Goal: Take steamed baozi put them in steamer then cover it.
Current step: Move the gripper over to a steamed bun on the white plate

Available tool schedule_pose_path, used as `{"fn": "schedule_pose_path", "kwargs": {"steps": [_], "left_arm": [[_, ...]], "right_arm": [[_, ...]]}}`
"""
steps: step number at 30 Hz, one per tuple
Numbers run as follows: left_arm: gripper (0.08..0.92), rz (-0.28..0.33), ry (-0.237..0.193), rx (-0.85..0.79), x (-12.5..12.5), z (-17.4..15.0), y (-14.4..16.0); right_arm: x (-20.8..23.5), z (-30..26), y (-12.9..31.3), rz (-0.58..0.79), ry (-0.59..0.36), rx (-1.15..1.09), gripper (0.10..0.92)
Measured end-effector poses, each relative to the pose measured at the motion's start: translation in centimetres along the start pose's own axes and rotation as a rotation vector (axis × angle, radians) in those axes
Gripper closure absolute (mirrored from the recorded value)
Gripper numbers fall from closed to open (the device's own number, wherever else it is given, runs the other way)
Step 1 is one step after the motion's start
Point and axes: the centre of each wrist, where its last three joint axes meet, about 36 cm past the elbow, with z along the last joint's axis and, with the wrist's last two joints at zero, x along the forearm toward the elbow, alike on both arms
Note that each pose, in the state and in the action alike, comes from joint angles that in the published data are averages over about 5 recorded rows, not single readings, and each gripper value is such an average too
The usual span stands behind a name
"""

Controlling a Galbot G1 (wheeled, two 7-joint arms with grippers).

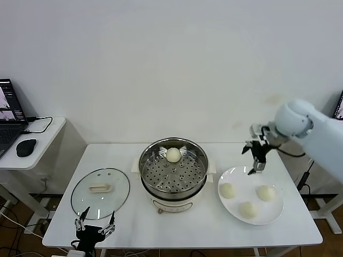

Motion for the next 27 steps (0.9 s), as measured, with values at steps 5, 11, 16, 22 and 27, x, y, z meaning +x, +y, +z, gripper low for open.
{"fn": "schedule_pose_path", "kwargs": {"steps": [5,11,16,22,27], "left_arm": [[0.177,0.002,0.001,-0.001,-0.1,0.0,0.0],[0.177,0.002,0.013,-0.005,-0.1,0.4,0.0],[0.177,0.004,0.027,-0.006,-0.2,0.8,-0.1],[0.177,0.000,0.033,-0.003,-0.4,1.2,-0.2],[0.177,0.001,0.040,-0.004,-0.5,1.5,-0.1]], "right_arm": [[-3.0,0.2,0.8,-0.007,-0.001,-0.023,0.200],[-6.4,0.1,1.3,-0.010,-0.001,-0.033,0.199],[-8.7,-0.2,1.4,-0.012,-0.008,-0.030,0.200],[-11.1,-0.6,1.2,-0.009,-0.020,-0.016,0.200],[-12.7,-0.9,1.1,-0.012,-0.022,-0.007,0.200]]}}
